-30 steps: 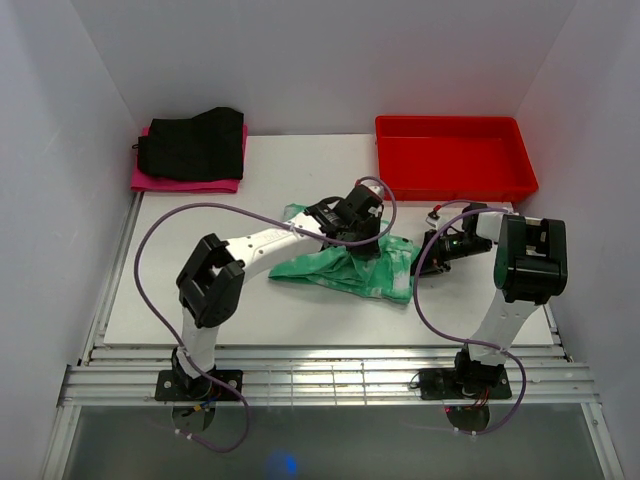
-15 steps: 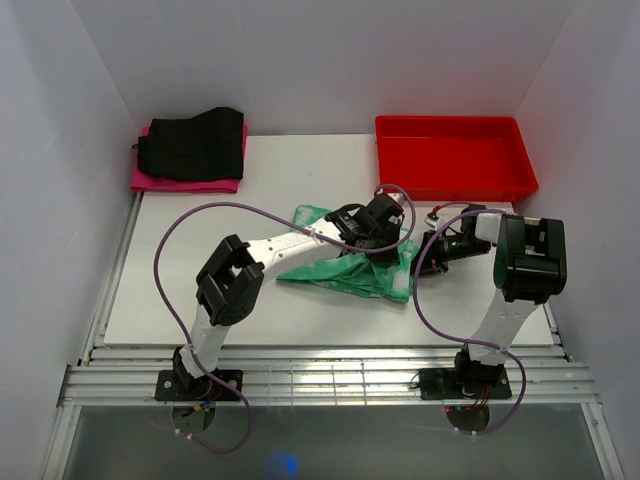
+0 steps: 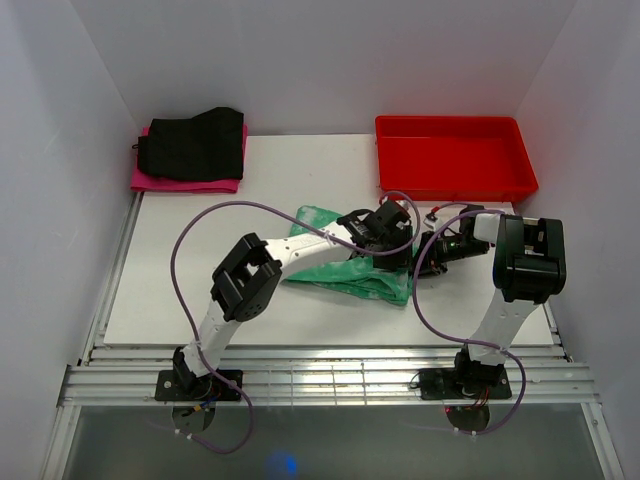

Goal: Fold and stack the trousers
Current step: Fold the trousers

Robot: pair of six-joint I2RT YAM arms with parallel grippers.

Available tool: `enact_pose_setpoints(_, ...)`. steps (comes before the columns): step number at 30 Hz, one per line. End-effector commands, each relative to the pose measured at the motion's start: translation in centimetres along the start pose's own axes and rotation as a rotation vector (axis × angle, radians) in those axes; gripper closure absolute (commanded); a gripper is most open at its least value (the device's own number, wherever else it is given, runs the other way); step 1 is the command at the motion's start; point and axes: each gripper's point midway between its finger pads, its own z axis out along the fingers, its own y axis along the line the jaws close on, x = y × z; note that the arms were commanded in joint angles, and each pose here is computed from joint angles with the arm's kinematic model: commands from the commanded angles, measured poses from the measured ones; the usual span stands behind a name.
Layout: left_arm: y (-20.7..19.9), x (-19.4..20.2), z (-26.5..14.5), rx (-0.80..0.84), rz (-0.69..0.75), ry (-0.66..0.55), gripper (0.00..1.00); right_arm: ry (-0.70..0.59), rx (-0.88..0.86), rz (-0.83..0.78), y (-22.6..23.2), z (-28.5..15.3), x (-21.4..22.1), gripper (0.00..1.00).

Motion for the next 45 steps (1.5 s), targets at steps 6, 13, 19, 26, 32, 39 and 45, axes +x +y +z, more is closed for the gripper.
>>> enact_pose_setpoints(6,-5.7,-3.8,-7.0,0.198,0.079,-0.115,0.2,-0.042,0.042,-0.044,0.3,-2.0,-1.6,0.65)
enact_pose_setpoints(13,-3.8,-3.3,-11.0,0.171,0.061,-0.08,0.16,-0.061,0.157,-0.087,0.0,-5.6,-3.6,0.54)
enact_pose_setpoints(19,0.7,-5.2,-16.5,0.274,0.173,-0.093,0.02,-0.103,0.099,-0.251,3.9,-8.9,-5.7,0.13)
enact_pose_setpoints(26,7.7,-7.0,-23.3,0.612,0.207,-0.134,0.14,-0.116,-0.073,-0.461,12.7,-6.4,-7.3,0.04)
enact_pose_setpoints(32,10.9,-5.3,-19.5,0.615,0.144,-0.049,0.19,0.053,-0.18,-0.488,14.6,0.2,-4.0,0.06)
enact_pose_setpoints(39,15.6,-2.5,-14.0,0.564,-0.008,0.012,0.2,0.235,-0.092,-0.393,7.5,3.7,2.0,0.02)
enact_pose_setpoints(45,20.4,-2.0,-10.9,0.51,-0.15,0.031,0.21,0.282,0.019,-0.4,3.4,4.4,3.4,0.03)
